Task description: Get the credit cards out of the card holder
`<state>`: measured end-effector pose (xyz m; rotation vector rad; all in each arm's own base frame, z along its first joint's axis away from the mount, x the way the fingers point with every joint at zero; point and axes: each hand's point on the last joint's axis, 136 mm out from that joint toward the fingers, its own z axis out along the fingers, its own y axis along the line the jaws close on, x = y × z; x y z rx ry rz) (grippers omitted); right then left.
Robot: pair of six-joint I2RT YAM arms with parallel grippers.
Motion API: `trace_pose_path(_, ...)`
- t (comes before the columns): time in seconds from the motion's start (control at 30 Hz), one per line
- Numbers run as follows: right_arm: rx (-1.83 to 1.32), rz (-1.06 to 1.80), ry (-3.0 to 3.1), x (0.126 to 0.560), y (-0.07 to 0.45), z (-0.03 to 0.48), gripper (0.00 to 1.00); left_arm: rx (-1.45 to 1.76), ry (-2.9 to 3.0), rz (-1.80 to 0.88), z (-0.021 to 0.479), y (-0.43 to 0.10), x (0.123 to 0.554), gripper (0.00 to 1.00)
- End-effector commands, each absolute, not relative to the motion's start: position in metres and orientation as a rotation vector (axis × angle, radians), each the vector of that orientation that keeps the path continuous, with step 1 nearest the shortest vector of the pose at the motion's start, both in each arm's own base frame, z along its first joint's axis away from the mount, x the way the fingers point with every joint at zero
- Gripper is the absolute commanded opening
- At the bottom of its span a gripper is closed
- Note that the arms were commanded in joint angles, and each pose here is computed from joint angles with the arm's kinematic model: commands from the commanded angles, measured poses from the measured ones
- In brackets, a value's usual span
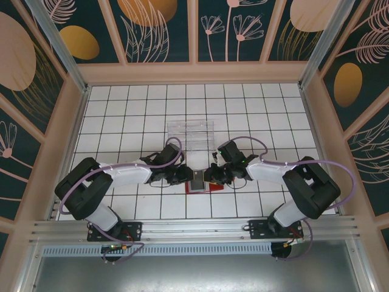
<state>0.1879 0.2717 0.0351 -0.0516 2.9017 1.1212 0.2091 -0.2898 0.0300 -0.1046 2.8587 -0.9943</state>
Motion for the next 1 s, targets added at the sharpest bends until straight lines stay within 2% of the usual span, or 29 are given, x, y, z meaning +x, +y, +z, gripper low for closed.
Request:
trace_pose_path(0.0,-0.058,1.092,2.926,0.185,0.270,0.029,0.21,-0.129,2.885,-0.920,0.028,-0.281,0.207,0.23)
trace_pose_path(0.3,-0.050,1.087,2.932,0.183,0.268,0.026,0.21,-0.120,2.834,-0.951,0.052,-0.285,0.214,0.25)
trace_pose_path(0.8,-0.059,1.104,2.916,0.186,0.271,0.034,0.21,-0.129,2.896,-0.868,0.023,-0.279,0.210,0.27)
trace_pose_path(0.97,-0.070,1.158,2.883,0.190,0.279,0.045,0.21,-0.130,2.918,-0.866,0.013,-0.278,0.205,0.23)
